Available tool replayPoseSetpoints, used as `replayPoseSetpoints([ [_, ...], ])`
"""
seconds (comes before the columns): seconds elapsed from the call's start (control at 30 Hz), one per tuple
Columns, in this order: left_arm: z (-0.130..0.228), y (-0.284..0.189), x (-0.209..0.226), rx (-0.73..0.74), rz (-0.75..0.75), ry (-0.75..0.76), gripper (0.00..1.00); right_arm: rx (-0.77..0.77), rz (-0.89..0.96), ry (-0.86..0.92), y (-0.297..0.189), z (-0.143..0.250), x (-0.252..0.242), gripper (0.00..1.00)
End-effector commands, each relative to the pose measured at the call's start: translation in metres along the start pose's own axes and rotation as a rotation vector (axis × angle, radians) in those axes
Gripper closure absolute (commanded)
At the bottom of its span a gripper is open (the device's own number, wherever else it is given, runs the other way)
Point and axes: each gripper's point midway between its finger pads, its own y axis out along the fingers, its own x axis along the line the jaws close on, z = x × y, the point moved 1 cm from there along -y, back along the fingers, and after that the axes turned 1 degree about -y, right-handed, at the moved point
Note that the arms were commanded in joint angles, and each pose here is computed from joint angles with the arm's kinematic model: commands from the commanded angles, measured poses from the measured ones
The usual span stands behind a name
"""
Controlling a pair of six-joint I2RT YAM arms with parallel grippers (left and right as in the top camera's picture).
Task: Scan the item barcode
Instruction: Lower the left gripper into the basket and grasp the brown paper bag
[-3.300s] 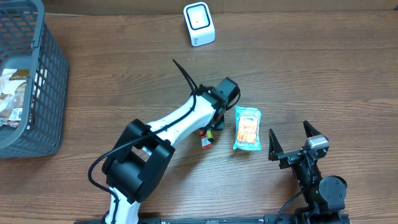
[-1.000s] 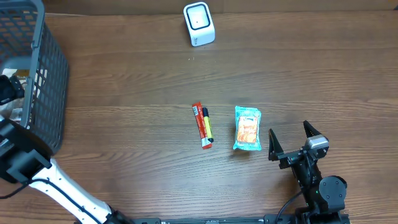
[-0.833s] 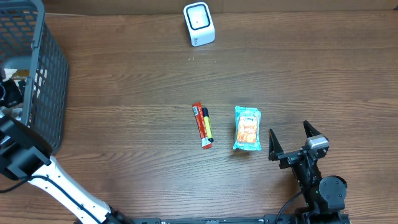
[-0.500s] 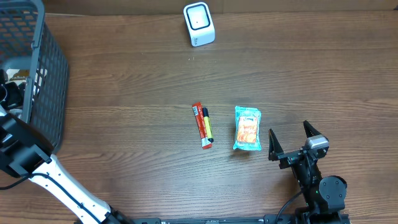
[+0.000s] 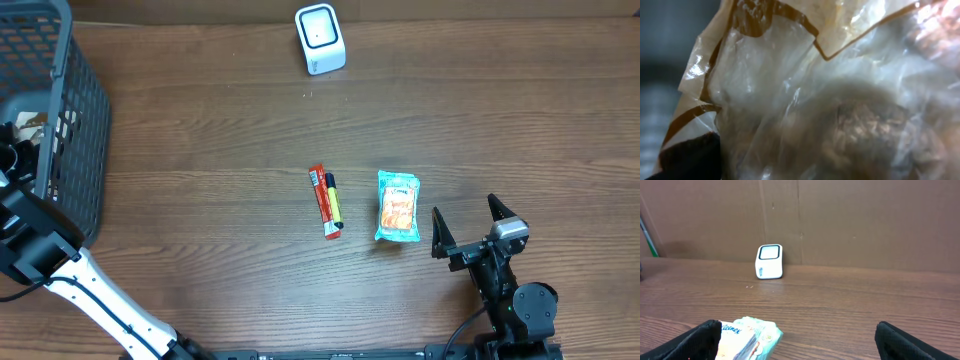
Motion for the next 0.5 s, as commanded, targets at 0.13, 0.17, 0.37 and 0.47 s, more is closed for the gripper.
replayPoseSetpoints([
  [0.13, 0.029, 0.054, -0.019, 0.164, 0.077, -0.008, 0.34, 0.002, 0.011, -0.003, 0.000, 0.003, -0.002, 0.00],
  [0.17, 0.029, 0.051, -0.019, 0.163, 0.078, -0.008, 0.36, 0.002, 0.011, -0.003, 0.000, 0.003, -0.002, 0.00],
  [0.37, 0.004, -0.003, -0.025, 0.026, 0.137, -0.025, 0.52, 0.002, 0.011, -0.003, 0.000, 0.003, -0.002, 0.00],
  [0.47, -0.012, -0.051, -0.028, -0.091, 0.164, -0.045, 0.53, 0.002, 0.011, -0.003, 0.000, 0.003, -0.002, 0.00],
])
